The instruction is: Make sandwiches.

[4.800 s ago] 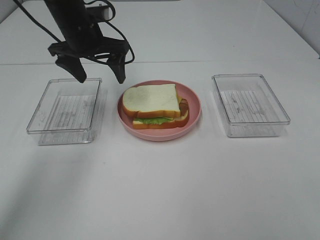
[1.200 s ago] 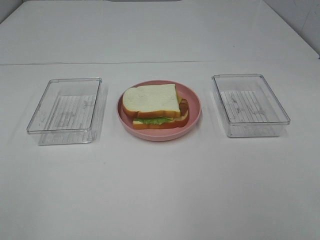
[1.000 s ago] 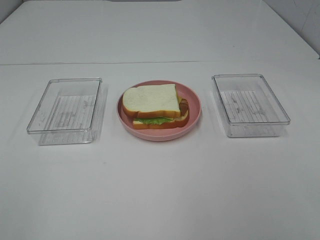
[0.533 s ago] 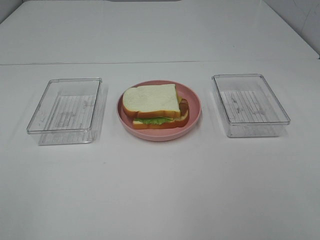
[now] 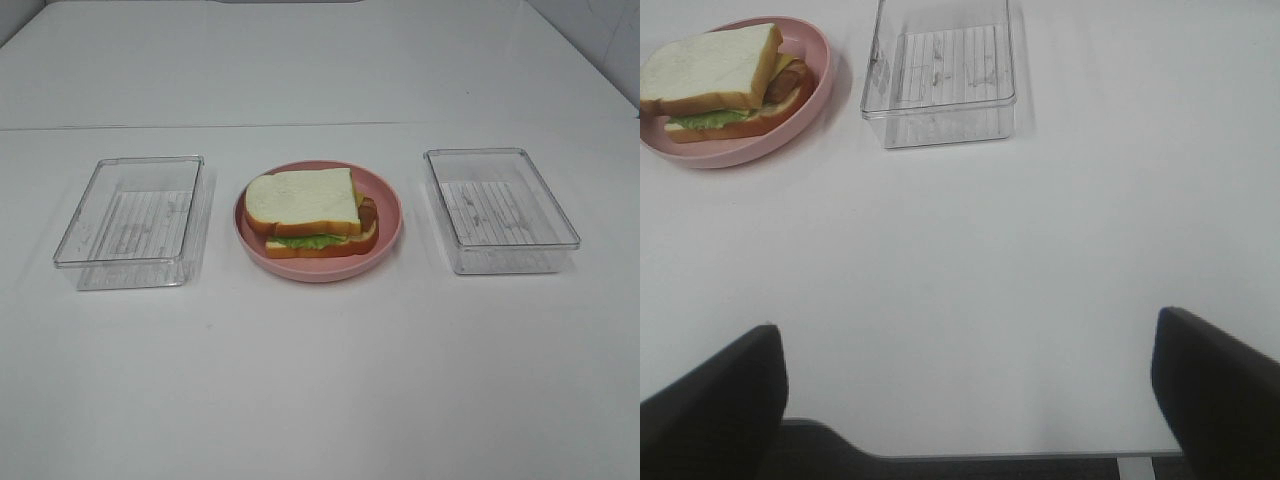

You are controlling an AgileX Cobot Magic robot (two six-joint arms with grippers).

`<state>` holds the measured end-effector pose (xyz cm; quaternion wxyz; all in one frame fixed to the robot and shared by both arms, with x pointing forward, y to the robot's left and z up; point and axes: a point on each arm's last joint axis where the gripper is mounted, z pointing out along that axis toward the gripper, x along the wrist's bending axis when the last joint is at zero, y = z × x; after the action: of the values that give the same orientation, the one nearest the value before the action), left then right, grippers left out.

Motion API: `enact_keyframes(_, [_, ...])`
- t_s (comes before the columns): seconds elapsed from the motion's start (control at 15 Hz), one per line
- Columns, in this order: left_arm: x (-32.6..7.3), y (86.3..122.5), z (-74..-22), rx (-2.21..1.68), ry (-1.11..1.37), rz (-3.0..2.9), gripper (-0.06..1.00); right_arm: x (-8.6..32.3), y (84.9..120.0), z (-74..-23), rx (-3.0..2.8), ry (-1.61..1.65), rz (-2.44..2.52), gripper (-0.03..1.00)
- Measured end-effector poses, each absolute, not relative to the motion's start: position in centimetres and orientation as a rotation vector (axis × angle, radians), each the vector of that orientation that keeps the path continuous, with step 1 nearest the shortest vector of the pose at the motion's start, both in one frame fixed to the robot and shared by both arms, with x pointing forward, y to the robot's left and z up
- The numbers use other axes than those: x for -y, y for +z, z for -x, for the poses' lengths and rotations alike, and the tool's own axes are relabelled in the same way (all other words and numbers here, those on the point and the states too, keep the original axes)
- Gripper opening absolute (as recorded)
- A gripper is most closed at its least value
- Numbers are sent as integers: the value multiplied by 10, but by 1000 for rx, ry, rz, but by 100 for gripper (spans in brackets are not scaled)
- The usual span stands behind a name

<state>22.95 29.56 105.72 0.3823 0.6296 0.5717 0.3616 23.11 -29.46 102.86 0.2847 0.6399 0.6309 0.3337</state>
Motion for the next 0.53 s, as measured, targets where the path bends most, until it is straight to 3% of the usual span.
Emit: enact_keyframes(0.53, [-296, 1057, -230, -1458, 922, -1606, 83, 295, 1029, -231, -1688, 893, -1712, 94])
